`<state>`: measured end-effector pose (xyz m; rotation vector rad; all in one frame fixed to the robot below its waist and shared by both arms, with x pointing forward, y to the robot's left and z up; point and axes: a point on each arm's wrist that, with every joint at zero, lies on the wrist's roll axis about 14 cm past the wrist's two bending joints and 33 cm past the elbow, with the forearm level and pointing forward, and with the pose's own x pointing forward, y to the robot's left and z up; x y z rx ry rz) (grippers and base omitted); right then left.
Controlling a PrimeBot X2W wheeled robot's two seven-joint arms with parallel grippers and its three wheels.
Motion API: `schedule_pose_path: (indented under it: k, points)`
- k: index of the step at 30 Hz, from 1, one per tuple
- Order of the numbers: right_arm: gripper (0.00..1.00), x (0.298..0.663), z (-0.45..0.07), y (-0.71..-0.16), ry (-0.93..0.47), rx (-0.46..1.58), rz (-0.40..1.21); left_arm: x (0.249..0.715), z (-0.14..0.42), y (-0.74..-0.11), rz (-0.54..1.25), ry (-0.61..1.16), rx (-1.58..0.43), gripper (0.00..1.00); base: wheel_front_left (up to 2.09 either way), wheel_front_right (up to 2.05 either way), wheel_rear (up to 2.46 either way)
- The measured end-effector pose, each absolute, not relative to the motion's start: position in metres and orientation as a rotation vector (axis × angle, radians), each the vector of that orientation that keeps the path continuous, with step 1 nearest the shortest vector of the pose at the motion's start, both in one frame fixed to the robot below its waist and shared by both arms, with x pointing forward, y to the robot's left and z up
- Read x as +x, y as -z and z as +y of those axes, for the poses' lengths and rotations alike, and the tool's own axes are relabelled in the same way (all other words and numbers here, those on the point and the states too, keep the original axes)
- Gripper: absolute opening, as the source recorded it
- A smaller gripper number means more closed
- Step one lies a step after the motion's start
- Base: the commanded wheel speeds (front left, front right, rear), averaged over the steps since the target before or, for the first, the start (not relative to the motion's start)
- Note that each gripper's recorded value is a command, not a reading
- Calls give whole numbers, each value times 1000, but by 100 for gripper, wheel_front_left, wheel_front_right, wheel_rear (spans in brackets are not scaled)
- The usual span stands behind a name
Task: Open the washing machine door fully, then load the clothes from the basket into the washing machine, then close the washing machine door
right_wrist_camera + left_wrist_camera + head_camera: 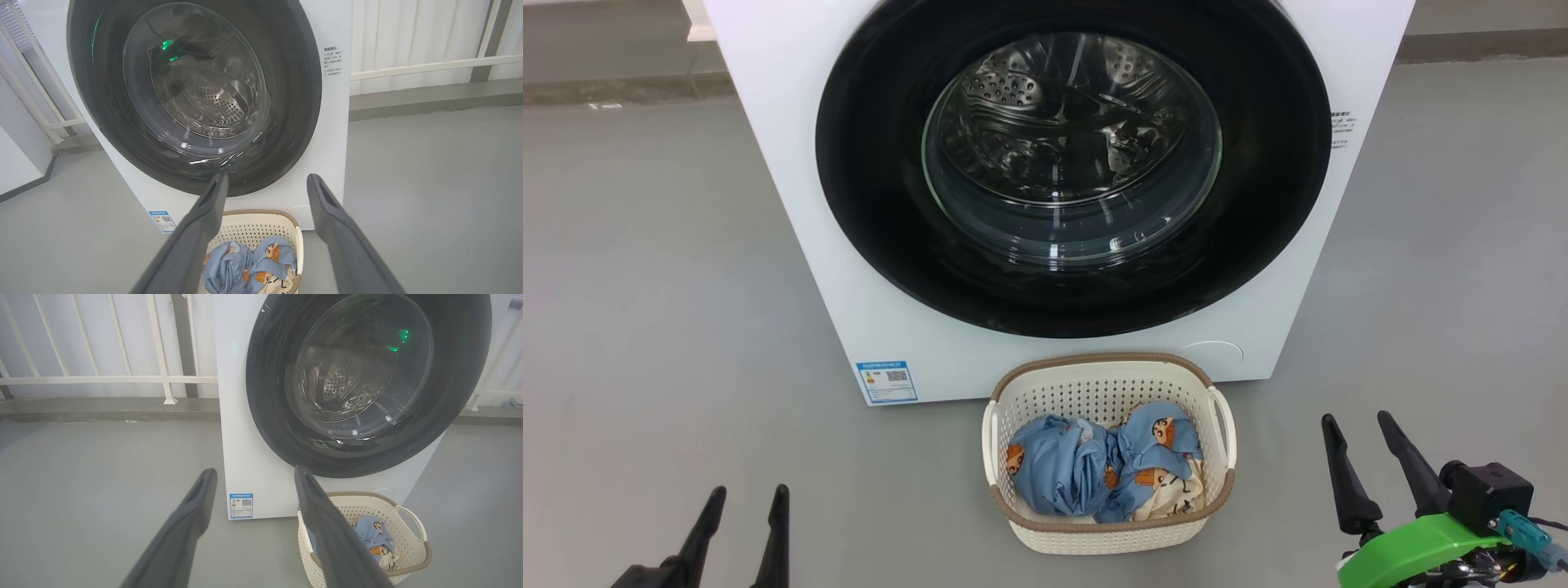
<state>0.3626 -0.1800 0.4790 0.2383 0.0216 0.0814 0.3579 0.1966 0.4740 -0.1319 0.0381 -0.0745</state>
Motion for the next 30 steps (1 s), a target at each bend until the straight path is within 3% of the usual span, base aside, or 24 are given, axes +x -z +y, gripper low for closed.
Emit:
schedule_pose_path:
  k: [12,30]
  points:
    - [100,364,-178,-477,-77,247,26,362,200,-473,40,69,-104,100,37,37,-73]
    - [100,364,-178,-473,-73,250,38,365,202,-469,52,56,-111,100,119,119,-237]
